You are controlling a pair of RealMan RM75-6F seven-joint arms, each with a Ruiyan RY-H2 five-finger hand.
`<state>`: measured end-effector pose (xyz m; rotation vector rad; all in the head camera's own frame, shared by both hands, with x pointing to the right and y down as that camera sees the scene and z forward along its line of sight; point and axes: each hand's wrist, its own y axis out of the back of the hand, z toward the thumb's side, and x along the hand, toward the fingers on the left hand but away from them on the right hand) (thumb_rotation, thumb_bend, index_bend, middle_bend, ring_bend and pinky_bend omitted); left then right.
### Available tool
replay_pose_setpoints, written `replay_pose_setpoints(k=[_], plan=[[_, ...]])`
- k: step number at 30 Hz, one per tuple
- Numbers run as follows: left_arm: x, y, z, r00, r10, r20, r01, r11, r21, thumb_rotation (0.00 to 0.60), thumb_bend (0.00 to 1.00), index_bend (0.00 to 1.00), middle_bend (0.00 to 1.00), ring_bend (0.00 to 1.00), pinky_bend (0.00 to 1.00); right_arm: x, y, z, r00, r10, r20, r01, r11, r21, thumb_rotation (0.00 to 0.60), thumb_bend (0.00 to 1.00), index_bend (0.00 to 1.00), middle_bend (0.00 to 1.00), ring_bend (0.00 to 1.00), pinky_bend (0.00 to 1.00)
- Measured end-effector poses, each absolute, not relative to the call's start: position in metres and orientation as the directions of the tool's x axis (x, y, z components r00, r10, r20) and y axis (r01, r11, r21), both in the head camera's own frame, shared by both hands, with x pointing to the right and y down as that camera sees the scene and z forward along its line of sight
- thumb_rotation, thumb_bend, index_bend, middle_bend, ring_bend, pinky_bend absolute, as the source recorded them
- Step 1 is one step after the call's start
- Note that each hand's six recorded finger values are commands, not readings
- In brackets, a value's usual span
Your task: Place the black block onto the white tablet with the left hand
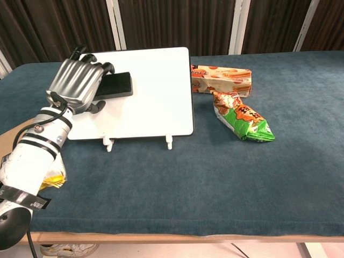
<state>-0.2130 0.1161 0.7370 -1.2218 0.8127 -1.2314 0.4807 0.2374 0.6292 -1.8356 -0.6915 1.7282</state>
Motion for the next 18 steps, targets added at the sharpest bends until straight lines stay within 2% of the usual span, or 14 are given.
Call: replay_pose_setpoints(k=[13, 18], plan=[[-0.212, 0.12, 0.73, 0.219, -0.967, 0.133, 0.23, -0.082, -0.97, 0.6, 0.2, 0.19, 0.19, 0.06, 0.0, 0.481, 0.238, 0.628, 0.055, 0.681, -0.731, 0.015, -0.732, -0.681, 0.6, 0.24, 0.0, 0.0, 0.0, 0.0], [-0.217, 0.126, 0.712, 0.209, -0.975, 0.077, 0.153, -0.045, -0.987, 0.6, 0.2, 0.18, 0.19, 0.06, 0.01, 0.482, 0.238, 0.626, 0.048, 0.689, -0.723, 0.014, -0.724, -0.689, 0.6, 0.24, 0.0, 0.0, 0.0, 0.0]])
